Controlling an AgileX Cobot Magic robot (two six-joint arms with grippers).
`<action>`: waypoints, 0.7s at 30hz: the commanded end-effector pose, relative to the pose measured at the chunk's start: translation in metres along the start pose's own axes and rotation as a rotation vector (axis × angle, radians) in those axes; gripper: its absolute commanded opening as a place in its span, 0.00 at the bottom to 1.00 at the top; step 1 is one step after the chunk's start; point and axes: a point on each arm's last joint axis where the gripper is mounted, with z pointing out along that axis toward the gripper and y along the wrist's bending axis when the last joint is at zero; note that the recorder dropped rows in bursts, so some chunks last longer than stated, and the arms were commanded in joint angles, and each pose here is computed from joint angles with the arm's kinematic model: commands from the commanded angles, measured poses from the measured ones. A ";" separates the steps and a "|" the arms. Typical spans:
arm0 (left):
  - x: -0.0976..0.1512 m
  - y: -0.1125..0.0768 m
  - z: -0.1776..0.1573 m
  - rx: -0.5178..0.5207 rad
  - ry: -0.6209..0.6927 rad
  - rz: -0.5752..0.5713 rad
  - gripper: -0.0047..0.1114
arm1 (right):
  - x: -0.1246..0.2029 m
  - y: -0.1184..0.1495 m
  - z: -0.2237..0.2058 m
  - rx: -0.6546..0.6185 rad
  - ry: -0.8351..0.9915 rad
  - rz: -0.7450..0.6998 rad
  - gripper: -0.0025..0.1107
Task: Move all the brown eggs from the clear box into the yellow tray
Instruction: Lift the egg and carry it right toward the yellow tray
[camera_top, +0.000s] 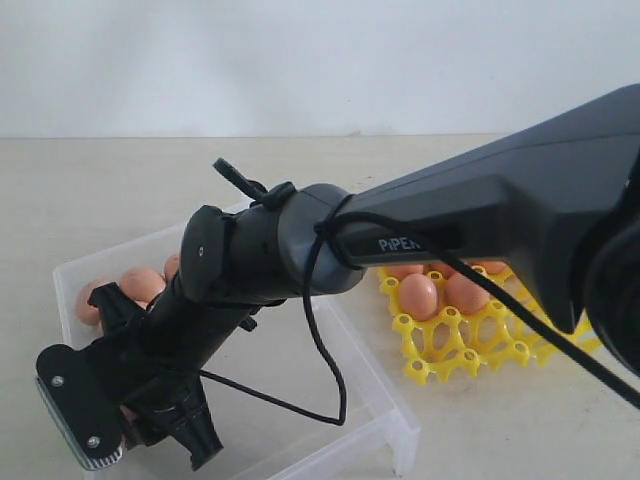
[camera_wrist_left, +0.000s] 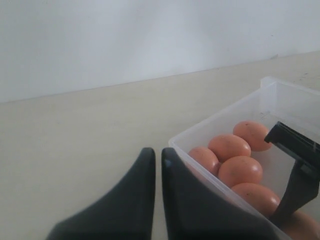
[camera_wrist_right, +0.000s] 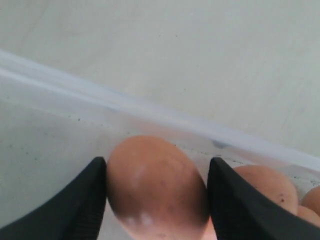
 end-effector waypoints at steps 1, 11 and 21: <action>0.000 0.000 0.000 0.003 -0.007 -0.007 0.08 | 0.001 0.004 0.003 -0.023 0.001 0.109 0.02; 0.000 0.000 0.000 0.003 -0.007 -0.007 0.08 | -0.015 -0.015 -0.035 0.068 -0.035 0.597 0.02; 0.000 0.000 0.000 0.003 -0.007 -0.007 0.08 | -0.020 -0.028 -0.067 0.136 -0.076 0.850 0.02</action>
